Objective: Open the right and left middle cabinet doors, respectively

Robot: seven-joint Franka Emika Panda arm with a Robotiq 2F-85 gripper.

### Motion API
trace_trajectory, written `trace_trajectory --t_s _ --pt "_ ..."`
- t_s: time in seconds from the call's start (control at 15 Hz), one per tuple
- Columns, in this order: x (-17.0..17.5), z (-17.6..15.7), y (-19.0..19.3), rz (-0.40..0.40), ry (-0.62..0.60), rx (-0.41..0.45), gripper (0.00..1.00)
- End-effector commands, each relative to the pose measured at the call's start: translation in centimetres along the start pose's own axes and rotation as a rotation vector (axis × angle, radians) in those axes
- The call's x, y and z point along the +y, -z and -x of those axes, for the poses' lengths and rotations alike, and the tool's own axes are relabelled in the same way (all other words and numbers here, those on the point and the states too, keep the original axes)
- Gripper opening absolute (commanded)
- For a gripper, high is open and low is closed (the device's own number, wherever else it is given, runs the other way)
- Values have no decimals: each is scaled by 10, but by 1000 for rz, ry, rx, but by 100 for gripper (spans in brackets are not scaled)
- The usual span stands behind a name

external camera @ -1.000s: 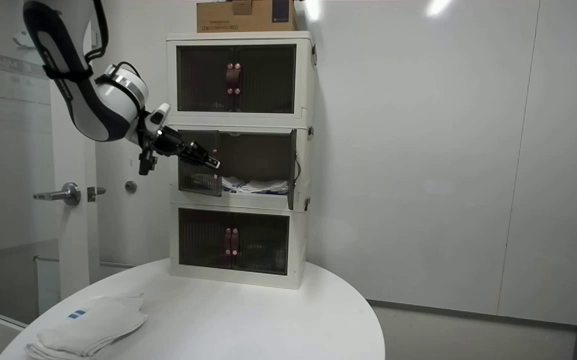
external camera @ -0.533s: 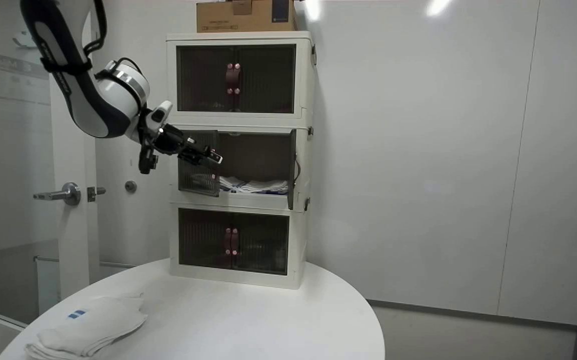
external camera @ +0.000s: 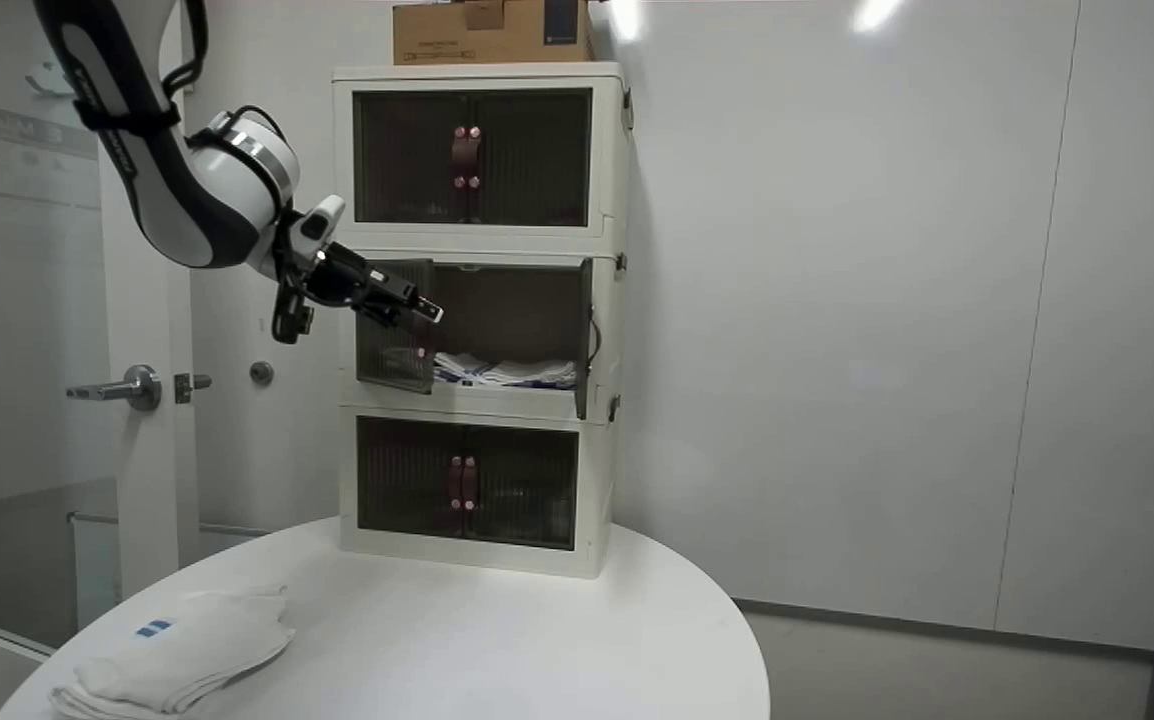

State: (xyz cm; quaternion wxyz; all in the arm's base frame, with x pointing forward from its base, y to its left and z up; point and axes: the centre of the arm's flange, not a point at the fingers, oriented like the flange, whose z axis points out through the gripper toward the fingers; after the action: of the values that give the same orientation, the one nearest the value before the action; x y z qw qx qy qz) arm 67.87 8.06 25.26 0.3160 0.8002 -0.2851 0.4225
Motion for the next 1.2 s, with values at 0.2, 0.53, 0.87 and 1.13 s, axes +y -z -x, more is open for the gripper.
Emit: trace_trajectory --t_s 0.2,0.53,0.87,1.13 --pt "11 -11 15 15 -39 -11 100" --pt "-4 -22 34 31 -56 -34 100" --pt "-15 -30 54 -5 -69 -27 100" --pt "-20 -35 64 -37 -61 -21 100"
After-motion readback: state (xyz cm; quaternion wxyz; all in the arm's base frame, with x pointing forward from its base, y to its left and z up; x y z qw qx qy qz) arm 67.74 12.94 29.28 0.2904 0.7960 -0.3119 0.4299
